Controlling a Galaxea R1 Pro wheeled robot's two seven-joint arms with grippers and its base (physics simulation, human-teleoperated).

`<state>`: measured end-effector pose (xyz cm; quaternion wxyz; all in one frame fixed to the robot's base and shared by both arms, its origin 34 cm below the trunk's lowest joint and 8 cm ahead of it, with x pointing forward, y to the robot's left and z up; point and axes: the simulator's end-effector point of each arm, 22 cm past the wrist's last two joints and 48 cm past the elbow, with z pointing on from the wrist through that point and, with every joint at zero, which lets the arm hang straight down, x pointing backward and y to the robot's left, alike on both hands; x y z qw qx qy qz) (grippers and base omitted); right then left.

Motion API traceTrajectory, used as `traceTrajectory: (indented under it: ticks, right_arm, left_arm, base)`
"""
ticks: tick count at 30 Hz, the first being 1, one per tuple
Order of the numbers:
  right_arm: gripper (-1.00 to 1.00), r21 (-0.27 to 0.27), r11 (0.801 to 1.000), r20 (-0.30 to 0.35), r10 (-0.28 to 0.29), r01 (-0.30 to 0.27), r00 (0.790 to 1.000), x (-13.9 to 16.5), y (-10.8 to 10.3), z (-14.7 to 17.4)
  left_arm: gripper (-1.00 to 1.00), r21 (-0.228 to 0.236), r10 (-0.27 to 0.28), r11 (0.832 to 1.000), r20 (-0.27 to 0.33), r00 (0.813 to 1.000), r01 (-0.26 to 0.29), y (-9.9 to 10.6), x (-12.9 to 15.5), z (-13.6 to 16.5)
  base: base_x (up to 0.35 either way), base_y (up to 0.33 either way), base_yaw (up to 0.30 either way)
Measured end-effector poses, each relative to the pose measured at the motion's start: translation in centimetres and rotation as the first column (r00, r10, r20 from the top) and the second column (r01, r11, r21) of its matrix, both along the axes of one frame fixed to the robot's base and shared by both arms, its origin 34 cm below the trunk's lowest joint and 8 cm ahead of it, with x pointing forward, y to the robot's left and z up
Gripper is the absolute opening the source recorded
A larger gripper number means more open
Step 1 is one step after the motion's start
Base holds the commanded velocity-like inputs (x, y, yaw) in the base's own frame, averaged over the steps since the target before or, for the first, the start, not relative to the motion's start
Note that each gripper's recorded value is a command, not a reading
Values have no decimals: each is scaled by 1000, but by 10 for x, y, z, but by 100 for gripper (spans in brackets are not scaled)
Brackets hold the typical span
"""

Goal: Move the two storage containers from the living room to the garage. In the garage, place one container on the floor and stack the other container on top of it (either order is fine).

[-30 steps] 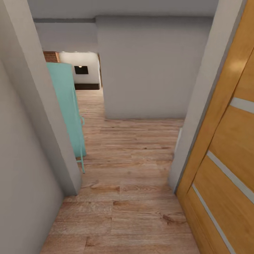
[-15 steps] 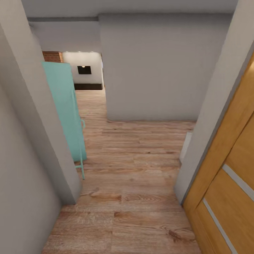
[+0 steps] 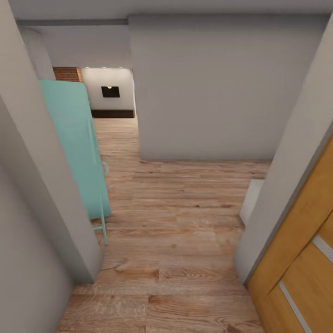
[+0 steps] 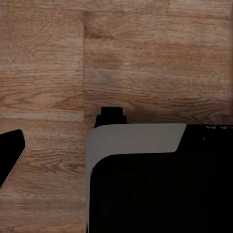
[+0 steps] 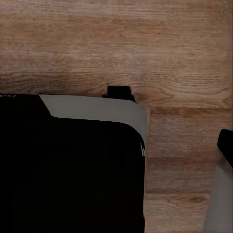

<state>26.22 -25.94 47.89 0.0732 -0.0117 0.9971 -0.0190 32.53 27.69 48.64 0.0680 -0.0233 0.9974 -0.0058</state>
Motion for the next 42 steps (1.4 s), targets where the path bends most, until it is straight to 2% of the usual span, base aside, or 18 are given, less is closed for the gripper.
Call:
traceTrajectory:
  ticks: [42]
  right_arm:
    - [100,-2,1000,-1,1,-1,1000,0,-1,0]
  left_arm:
    - [100,0,0,1000,11,1000,0,0,2,0]
  base:
    - [322,0,0]
